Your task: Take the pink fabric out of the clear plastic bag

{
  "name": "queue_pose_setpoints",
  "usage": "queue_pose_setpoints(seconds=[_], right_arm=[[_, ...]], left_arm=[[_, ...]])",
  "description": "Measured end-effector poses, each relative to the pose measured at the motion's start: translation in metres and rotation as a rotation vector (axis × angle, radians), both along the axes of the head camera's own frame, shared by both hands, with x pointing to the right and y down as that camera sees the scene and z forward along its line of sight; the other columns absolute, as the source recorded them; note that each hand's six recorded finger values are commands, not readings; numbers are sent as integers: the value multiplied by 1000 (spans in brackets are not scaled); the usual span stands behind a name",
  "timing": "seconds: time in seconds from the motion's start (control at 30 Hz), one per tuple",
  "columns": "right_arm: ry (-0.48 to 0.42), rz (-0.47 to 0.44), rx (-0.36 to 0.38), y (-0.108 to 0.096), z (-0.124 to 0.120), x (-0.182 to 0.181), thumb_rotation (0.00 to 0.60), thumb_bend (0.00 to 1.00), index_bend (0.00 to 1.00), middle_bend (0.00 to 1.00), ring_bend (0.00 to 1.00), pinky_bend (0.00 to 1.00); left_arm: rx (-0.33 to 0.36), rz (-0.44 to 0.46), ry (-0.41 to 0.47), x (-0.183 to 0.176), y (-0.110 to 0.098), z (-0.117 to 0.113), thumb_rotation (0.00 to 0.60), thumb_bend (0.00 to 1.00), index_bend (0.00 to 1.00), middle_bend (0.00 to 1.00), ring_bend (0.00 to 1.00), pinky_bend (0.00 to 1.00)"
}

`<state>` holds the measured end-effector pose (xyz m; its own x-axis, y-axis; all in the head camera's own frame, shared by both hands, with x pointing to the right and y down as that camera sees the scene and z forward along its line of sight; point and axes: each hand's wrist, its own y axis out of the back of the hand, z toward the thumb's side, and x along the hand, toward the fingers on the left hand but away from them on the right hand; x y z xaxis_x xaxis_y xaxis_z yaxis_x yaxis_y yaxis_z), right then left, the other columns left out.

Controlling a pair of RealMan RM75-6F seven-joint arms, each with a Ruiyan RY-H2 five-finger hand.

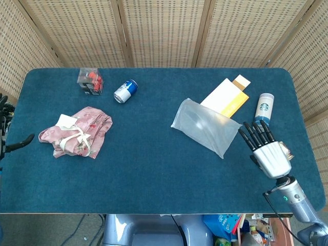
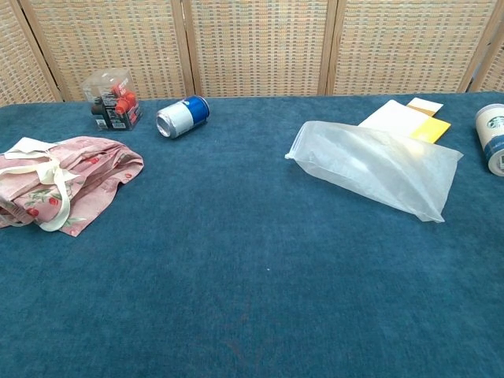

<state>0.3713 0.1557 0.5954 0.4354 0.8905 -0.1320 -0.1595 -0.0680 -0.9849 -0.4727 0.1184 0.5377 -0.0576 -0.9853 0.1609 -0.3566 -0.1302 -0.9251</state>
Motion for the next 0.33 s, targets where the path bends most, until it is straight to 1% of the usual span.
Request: queue_pose_setpoints(seconds=[0.07,0.1,0.2,0.27,0.33], right_arm=[[-70,61,-21,8,-4,5,600,0,0,0,0,0],[-107,101,-33,13,-6,7,600,0,0,0,0,0],[-177,198,-57,27,-9,14,600,0,0,0,0,0],[-203,252,-71,35,-10,19,600,0,0,0,0,0],[-226,306,-85,45,-11,24,600,0,0,0,0,0]], left_arm=[[-9,-19,7,-5,20,4,600,181,0,0,0,0],[-18,-32,14,-7,34,8,600,181,0,0,0,0],[-56,-60,19,-12,67,20,600,180,0,0,0,0],[-79,-61,5,-12,83,26,600,179,0,0,0,0],[-84,-46,-24,-10,91,27,600,179,0,0,0,0]])
